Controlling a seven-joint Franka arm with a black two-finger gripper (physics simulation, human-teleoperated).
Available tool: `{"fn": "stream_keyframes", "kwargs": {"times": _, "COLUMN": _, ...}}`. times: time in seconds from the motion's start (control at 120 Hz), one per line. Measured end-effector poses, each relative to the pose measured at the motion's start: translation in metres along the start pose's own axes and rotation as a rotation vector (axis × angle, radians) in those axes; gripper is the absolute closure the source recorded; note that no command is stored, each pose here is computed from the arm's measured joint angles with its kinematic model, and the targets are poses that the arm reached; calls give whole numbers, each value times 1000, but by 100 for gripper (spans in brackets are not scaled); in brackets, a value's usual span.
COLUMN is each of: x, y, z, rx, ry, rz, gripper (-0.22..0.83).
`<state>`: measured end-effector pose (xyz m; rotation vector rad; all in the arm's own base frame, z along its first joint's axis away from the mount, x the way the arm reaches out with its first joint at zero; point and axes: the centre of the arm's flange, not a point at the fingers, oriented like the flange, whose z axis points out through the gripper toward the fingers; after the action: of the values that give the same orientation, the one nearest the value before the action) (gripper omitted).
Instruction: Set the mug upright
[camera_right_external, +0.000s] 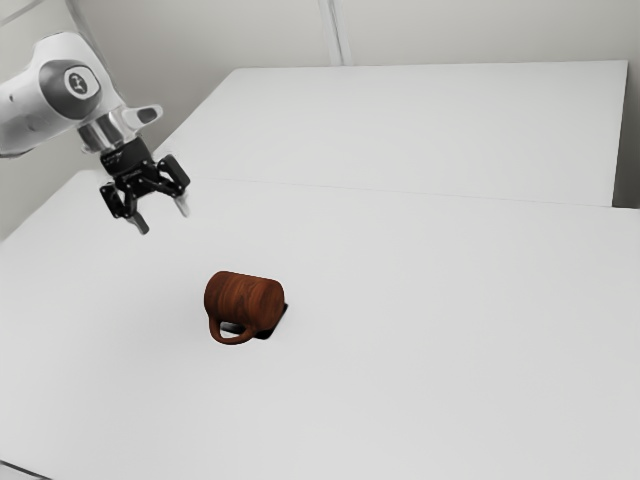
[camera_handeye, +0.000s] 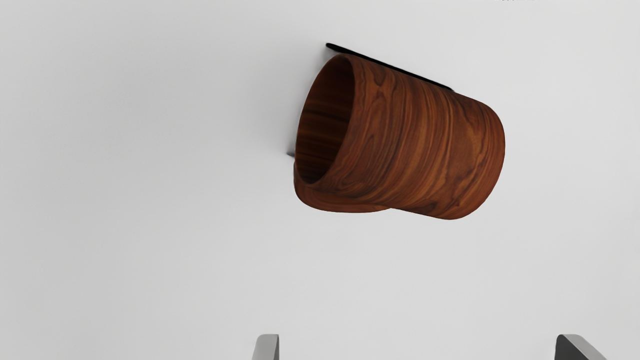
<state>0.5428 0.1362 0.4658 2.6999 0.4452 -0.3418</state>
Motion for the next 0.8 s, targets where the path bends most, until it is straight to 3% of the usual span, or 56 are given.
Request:
{"fn": "stream_keyframes", "kwargs": {"times": 0.117, "x": 4, "y": -41, "z": 63, "rx": -201, "ry": -9, "rz": -19, "gripper": 0}}
{"fn": "stream_keyframes", "kwargs": {"times": 0.25, "x": 10, "y": -50, "z": 80, "rx": -389, "ry": 78, "rz": 48, "gripper": 0}}
{"fn": "stream_keyframes", "kwargs": {"times": 0.442, "x": 25, "y": -104, "z": 93, "rx": -560, "ry": 200, "rz": 86, "gripper": 0}}
{"fn": "stream_keyframes", "kwargs": {"times": 0.575, "x": 45, "y": -112, "z": 131, "rx": -689, "ry": 222, "rz": 109, "gripper": 0}}
{"fn": "stream_keyframes", "kwargs": {"times": 0.8, "x": 36, "y": -105, "z": 162, "rx": -807, "ry": 217, "rz": 205, "gripper": 0}}
